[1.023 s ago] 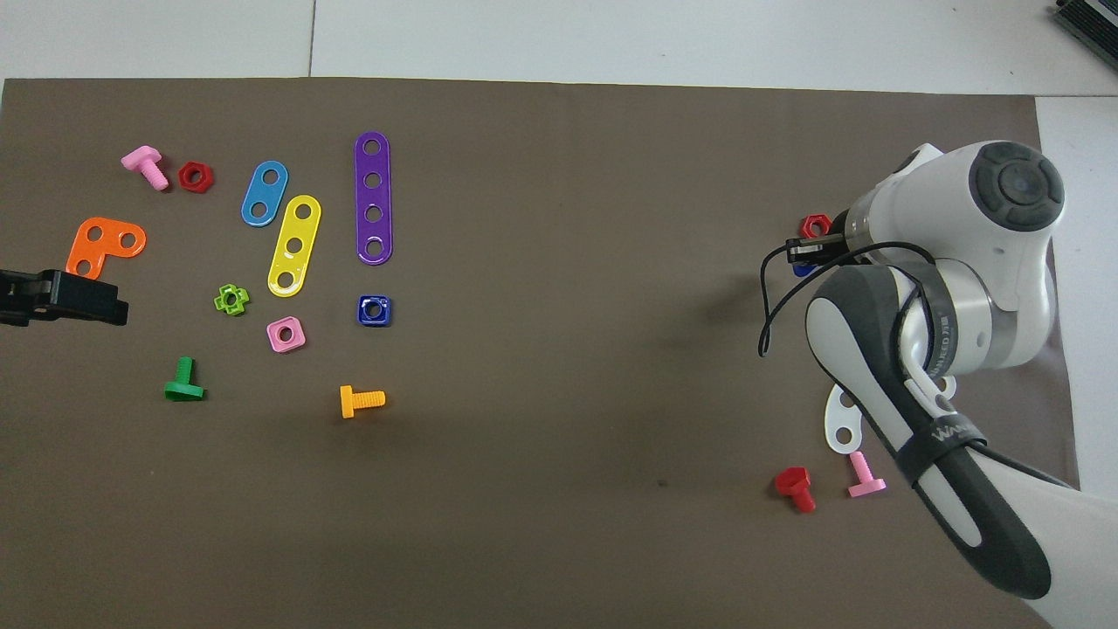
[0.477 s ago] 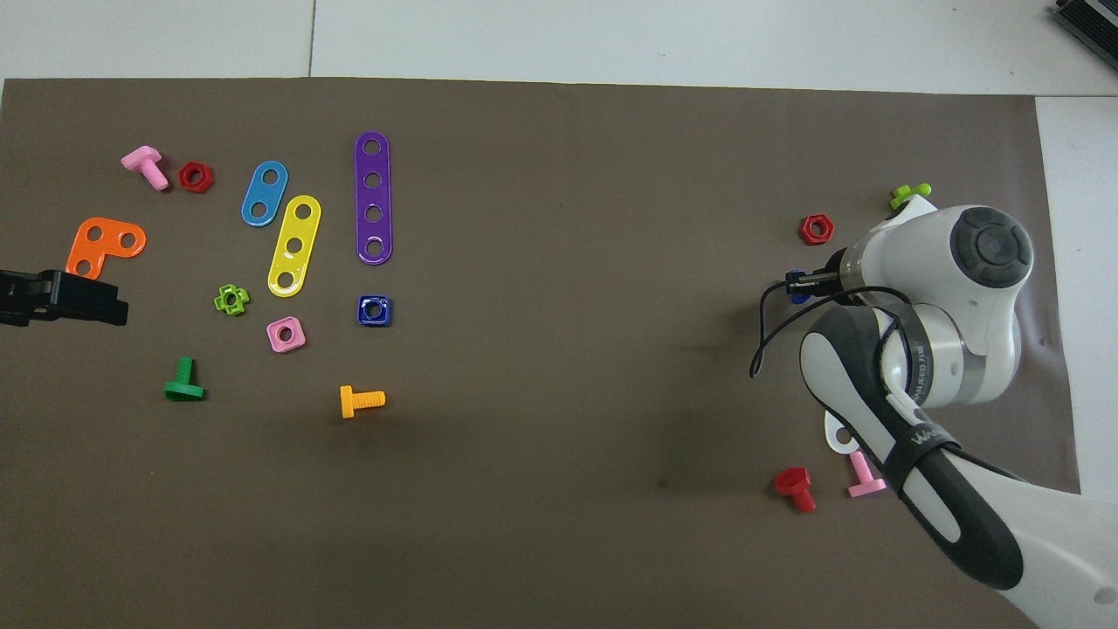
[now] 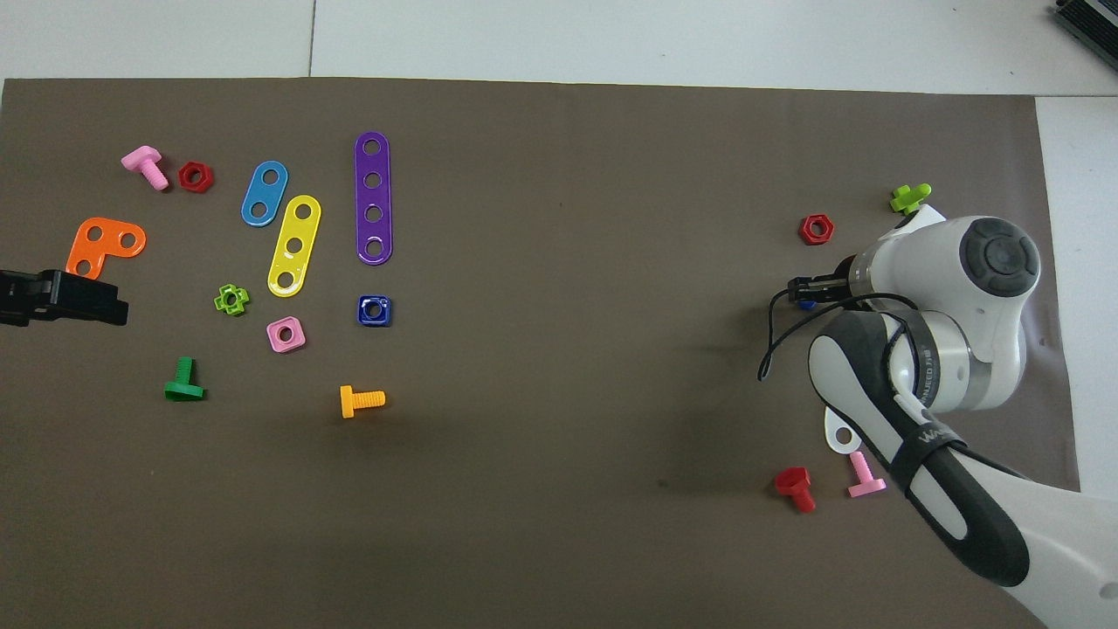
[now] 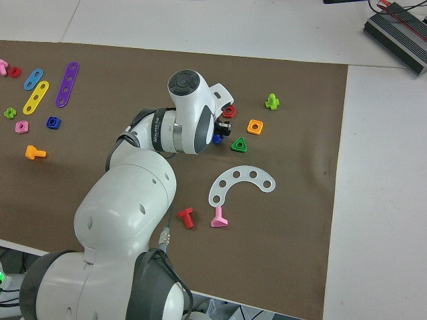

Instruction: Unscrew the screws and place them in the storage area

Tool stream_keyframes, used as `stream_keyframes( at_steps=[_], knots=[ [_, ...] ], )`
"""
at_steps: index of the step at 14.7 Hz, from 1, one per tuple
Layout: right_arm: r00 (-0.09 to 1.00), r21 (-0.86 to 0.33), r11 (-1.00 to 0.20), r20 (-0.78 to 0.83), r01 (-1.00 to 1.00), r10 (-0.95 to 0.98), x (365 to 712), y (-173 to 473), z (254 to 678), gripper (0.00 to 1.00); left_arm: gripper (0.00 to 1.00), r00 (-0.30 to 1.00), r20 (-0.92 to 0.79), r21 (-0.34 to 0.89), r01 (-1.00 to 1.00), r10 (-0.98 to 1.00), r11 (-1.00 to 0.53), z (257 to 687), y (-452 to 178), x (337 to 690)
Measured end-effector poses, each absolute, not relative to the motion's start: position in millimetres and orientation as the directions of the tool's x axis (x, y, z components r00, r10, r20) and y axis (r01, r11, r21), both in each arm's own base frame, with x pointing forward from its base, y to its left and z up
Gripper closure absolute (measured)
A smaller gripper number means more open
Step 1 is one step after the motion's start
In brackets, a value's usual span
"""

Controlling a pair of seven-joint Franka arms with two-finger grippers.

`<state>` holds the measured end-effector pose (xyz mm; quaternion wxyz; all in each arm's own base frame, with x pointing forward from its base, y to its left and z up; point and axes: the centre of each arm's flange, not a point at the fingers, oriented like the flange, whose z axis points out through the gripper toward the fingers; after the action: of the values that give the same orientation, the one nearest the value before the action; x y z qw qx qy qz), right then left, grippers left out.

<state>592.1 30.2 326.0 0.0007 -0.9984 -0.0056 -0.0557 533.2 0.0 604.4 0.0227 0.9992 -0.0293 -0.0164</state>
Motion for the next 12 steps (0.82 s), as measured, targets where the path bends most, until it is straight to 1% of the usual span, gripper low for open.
stream_keyframes(
  at_steps=[1,2,3,4,7,9,12],
  knots=[
    [0.991,-0.003,-1.0,0.13,0.006,0.006,596,31,335,0.24,0.0,0.998,-0.031,0.046,-0.058,-0.059,-0.997,604,0,533],
    [0.989,-0.006,-1.0,0.149,0.002,0.001,601,31,351,0.11,0.0,0.998,-0.031,0.046,-0.058,-0.059,-0.997,604,0,533],
    [0.988,-0.008,-1.0,0.156,0.001,-0.001,606,31,369,0.02,0.0,0.998,-0.031,0.046,-0.058,-0.059,-0.997,604,0,533],
    [0.988,-0.01,-1.0,0.151,-0.003,-0.004,610,29,392,0.0,0.0,0.998,-0.031,0.046,-0.058,-0.059,-0.997,604,0,533],
    [0.991,-0.017,-1.0,0.129,-0.021,-0.023,613,16,473,0.0,0.0,0.998,-0.031,0.046,-0.058,-0.059,-0.997,604,0,533],
    [0.993,-0.022,-0.999,0.111,-0.028,-0.031,601,10,521,0.0,0.0,0.998,-0.031,0.046,-0.058,-0.059,-0.997,604,0,533],
    [0.997,-0.028,-0.998,0.037,-0.064,-0.065,566,-4,581,0.0,0.0,0.998,-0.031,0.046,-0.058,-0.059,-0.997,604,0,533]
  ],
)
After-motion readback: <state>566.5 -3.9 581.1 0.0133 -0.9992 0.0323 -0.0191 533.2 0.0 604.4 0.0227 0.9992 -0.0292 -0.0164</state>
